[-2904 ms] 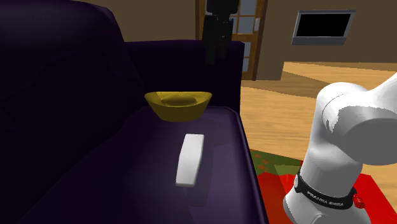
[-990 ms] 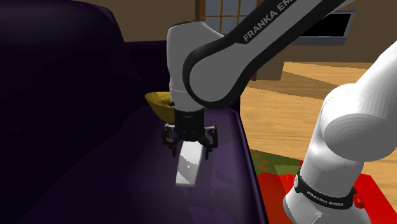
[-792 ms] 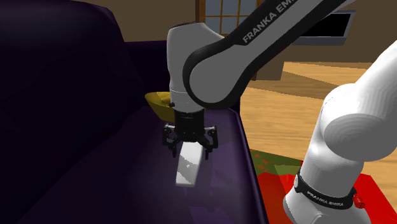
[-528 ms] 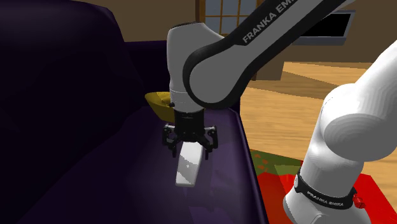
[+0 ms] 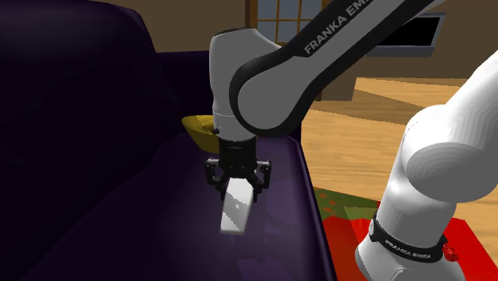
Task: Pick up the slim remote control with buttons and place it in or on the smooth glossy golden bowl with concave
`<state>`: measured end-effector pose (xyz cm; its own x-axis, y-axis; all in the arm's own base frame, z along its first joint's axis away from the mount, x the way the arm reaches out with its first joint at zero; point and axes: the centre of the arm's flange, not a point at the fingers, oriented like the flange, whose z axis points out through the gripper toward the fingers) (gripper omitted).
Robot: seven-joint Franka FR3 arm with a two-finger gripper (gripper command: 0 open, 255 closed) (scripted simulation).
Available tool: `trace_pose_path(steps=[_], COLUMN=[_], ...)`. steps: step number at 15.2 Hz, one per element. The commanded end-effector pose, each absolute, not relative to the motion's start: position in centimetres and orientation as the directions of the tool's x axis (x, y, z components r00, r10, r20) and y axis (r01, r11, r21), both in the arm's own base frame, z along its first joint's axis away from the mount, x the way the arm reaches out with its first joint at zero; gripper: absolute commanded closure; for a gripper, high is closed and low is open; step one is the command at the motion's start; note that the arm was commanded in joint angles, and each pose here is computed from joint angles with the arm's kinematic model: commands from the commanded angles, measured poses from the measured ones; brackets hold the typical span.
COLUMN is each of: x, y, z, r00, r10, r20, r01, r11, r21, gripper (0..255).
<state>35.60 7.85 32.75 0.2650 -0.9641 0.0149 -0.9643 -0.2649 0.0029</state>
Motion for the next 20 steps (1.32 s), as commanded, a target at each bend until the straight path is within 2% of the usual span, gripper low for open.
trace_pose_path(steps=[1,20], x=[35.6,35.6], y=[7.9,7.9], z=[32.7,42.2], r00=[0.265,0.265], r10=[-0.964,-0.964], r20=[0.015,0.015], r01=[-0.964,-0.964], r11=[-0.265,-0.265], r21=[0.003,0.003], gripper=[255,255])
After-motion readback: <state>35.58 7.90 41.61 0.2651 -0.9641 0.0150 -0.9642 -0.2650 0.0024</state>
